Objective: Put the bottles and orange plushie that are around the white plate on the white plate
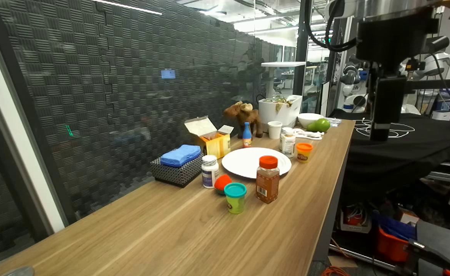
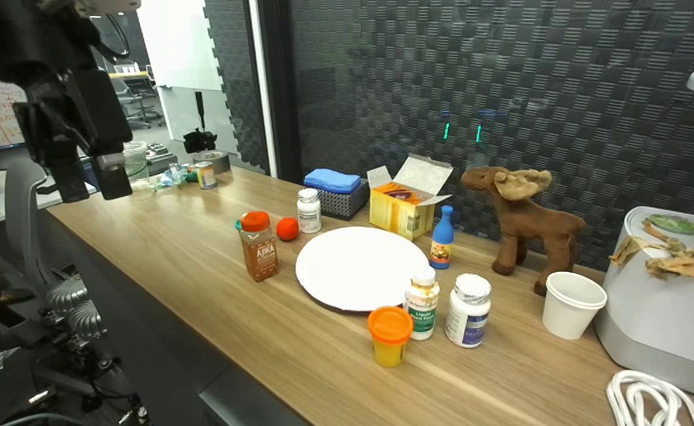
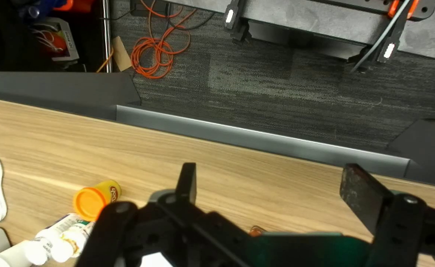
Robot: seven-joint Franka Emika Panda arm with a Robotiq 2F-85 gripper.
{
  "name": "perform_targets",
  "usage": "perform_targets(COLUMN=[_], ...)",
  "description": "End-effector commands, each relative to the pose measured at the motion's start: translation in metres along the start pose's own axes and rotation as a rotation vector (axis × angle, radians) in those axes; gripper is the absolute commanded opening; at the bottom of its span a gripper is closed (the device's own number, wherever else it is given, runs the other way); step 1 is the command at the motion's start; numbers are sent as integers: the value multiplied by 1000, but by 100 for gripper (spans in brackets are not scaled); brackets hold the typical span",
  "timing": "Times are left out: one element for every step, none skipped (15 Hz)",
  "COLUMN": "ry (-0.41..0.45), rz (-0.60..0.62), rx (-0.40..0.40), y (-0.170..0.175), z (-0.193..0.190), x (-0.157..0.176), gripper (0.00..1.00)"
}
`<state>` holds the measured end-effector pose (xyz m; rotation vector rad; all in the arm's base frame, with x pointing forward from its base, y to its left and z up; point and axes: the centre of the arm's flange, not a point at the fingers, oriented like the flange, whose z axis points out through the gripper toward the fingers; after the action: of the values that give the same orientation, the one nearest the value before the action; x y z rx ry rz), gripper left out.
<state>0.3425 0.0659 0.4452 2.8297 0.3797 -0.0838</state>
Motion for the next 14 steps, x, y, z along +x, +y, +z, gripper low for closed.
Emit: perform_targets(ry=[0, 0, -6, -3, -2, 0, 2, 9, 11, 11, 7, 4, -3, -10], rz=[0, 1, 0, -1, 3, 2, 10, 16, 23, 36, 49, 59, 72, 82], rx=[0, -4, -9, -5, -4, -2, -8, -6, -4, -2, 3, 12, 17, 21], y=[0, 4, 8, 12, 15, 19, 24, 29, 34, 39, 46, 53, 62, 70], z=[0, 2, 3, 3, 4, 4, 5, 5, 6, 7, 9, 10, 11, 11], x=[0, 6, 11, 17, 21, 26, 30, 34, 37, 40, 42, 45, 48, 50], gripper=[100, 100, 100, 100, 100, 100, 100, 100, 100, 100, 100, 100, 100, 100])
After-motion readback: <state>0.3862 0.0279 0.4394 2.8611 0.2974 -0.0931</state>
